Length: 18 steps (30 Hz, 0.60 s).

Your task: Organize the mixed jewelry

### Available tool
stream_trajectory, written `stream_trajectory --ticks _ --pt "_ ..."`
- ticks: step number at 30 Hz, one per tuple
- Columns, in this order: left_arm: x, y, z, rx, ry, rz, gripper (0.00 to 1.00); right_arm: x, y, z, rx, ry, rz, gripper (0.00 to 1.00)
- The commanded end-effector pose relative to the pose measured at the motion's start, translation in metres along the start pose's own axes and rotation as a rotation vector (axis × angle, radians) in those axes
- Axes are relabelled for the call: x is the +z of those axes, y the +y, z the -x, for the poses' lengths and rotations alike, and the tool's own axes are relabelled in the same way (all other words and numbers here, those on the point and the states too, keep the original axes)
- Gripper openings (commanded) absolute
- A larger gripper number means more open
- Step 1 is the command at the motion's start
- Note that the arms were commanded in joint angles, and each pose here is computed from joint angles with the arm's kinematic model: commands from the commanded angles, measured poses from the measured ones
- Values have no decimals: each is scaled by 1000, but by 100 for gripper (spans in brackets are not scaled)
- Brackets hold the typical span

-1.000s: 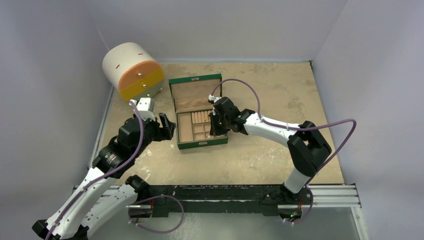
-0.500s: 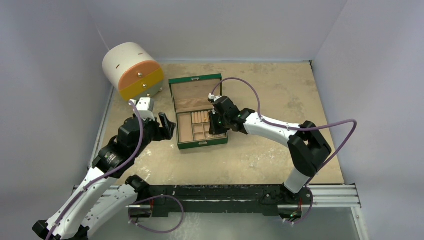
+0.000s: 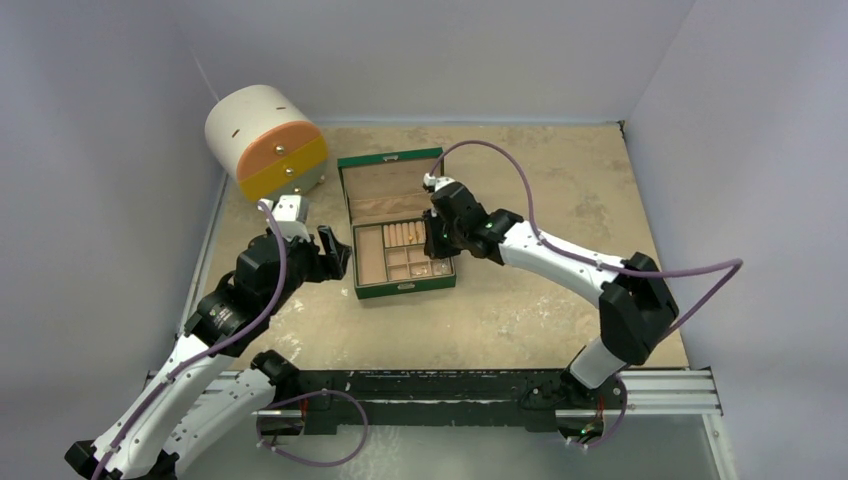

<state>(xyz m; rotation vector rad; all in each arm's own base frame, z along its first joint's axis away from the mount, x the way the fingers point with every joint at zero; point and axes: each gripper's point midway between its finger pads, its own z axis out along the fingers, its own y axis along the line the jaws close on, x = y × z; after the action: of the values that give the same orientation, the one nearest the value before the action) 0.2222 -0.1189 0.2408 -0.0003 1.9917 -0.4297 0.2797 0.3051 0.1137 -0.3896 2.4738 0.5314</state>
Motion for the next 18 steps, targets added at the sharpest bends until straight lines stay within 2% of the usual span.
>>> stream_trajectory --ticks 1,10,13,18 --pt "1 -4 14 3 -51 -20 69 -51 -10 70 -17 -203 -62 18" --pt "-2 2 19 -8 -71 4 69 -124 -78 160 63 -479 -213 8" --pt "-3 6 21 -14 -83 22 69 -132 -94 177 92 -531 -241 0" --pt "-6 14 26 -29 -107 59 69 -130 -114 198 131 -573 -255 0"
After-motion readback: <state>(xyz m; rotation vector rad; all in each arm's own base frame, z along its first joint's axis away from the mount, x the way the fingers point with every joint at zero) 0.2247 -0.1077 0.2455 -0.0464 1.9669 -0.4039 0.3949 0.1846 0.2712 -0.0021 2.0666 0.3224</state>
